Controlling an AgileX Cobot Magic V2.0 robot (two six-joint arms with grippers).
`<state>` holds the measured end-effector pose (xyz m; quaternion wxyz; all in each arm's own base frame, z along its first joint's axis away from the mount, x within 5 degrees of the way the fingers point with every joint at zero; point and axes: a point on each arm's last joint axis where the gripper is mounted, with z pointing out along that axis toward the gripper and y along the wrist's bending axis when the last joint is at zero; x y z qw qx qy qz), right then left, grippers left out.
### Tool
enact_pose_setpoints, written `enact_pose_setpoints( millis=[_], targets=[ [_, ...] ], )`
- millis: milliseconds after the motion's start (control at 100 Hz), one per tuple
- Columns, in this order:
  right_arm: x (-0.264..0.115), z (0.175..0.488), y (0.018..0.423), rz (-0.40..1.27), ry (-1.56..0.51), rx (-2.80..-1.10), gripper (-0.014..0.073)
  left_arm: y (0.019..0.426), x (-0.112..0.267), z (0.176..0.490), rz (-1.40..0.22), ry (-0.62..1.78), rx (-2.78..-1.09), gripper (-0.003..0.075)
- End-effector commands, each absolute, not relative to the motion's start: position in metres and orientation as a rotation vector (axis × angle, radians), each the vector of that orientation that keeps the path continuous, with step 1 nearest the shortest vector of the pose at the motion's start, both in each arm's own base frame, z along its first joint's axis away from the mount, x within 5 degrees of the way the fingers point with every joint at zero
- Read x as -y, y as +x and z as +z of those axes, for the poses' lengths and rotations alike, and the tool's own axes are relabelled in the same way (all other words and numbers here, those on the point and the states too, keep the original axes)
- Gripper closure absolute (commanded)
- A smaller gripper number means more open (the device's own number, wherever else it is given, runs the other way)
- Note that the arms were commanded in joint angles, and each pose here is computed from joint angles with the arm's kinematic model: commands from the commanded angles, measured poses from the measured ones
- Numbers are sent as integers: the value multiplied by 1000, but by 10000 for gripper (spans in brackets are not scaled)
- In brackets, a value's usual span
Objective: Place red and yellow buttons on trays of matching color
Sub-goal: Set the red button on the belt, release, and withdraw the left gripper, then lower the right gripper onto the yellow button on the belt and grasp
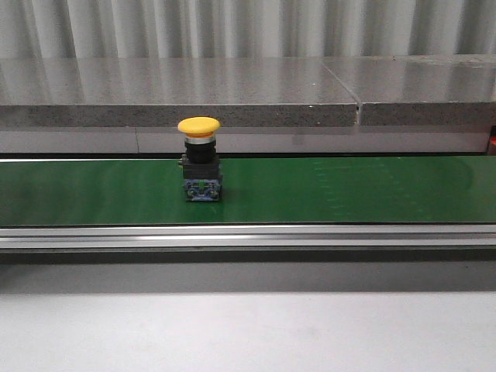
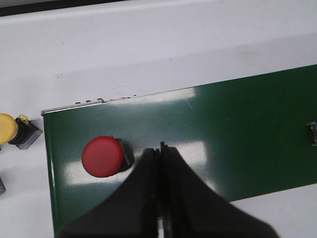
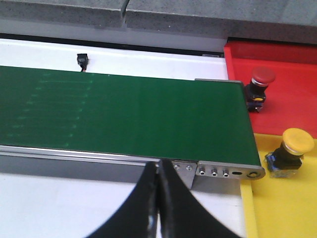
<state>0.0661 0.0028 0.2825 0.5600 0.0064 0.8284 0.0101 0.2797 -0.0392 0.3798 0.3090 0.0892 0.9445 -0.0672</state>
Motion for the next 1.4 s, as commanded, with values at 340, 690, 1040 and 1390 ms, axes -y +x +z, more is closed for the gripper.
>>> enact_pose_setpoints(
  millis=[340, 690, 1040, 1390],
  targets=[
    [-2, 296, 69, 19, 23, -1870, 661, 187, 39, 380, -203, 245, -2198, 740],
    [-2, 296, 72, 21, 24, -1888, 661, 116, 27, 344, -198, 226, -2081, 740],
    [-19, 340, 109, 144, -179, -1958, 661, 98, 23, 341, -175, 229, -2018, 740],
    [-52, 375, 196, 226, -338, -2177, 623, 98, 23, 342, -166, 230, -2007, 740]
  ],
)
